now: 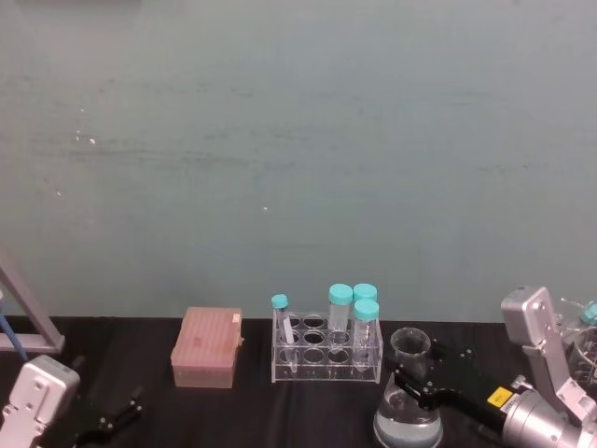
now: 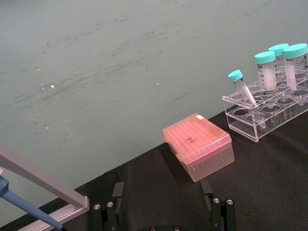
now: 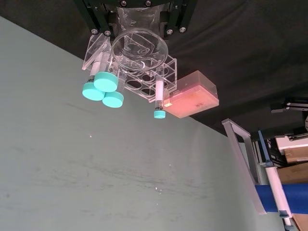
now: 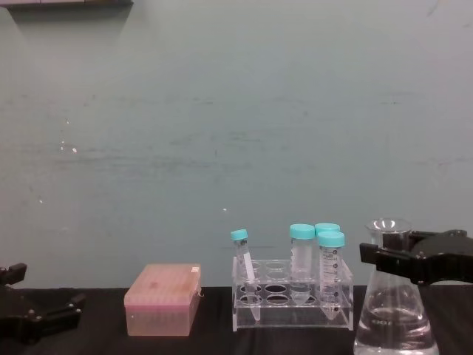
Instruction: Pick up the beaker with the right gripper, shake it three times, and then put it down.
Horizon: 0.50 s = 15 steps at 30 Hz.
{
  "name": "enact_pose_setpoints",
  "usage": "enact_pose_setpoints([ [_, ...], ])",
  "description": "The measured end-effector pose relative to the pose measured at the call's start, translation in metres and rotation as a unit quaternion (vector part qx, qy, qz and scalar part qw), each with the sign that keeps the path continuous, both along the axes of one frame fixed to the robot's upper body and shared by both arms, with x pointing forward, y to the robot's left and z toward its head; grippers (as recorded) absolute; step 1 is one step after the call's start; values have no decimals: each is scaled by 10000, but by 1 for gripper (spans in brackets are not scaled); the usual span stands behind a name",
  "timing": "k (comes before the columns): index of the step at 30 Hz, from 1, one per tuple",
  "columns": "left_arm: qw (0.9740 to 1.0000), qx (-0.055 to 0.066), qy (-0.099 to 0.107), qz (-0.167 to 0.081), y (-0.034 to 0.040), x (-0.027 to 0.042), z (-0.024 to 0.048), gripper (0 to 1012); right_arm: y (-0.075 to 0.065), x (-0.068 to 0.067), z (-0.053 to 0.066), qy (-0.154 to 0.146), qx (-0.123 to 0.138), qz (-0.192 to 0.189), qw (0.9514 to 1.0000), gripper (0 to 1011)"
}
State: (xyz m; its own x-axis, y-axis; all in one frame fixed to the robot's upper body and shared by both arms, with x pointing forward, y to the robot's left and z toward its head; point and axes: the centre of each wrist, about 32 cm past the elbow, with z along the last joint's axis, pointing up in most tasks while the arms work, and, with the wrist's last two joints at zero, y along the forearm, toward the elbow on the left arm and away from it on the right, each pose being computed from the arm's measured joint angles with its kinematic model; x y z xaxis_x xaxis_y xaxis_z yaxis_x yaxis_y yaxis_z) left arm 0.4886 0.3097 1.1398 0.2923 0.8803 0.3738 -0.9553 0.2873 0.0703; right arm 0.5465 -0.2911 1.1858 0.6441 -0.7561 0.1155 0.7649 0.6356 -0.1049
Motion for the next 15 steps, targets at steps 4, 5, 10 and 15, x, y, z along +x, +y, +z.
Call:
enact_pose_setpoints([
  [4, 10000, 0, 0, 0, 0, 0, 0, 1000, 19, 0, -23, 79, 36, 26, 10000, 453],
  [5, 10000, 0, 0, 0, 0, 0, 0, 1000, 27, -2, -30, 104, 38, 37, 9999, 453],
  [10, 10000, 0, 0, 0, 0, 0, 0, 1000, 45, -10, -47, 155, 46, 72, 9998, 453],
  [15, 10000, 0, 0, 0, 0, 0, 0, 1000, 55, -19, -63, 181, 61, 93, 9998, 453],
])
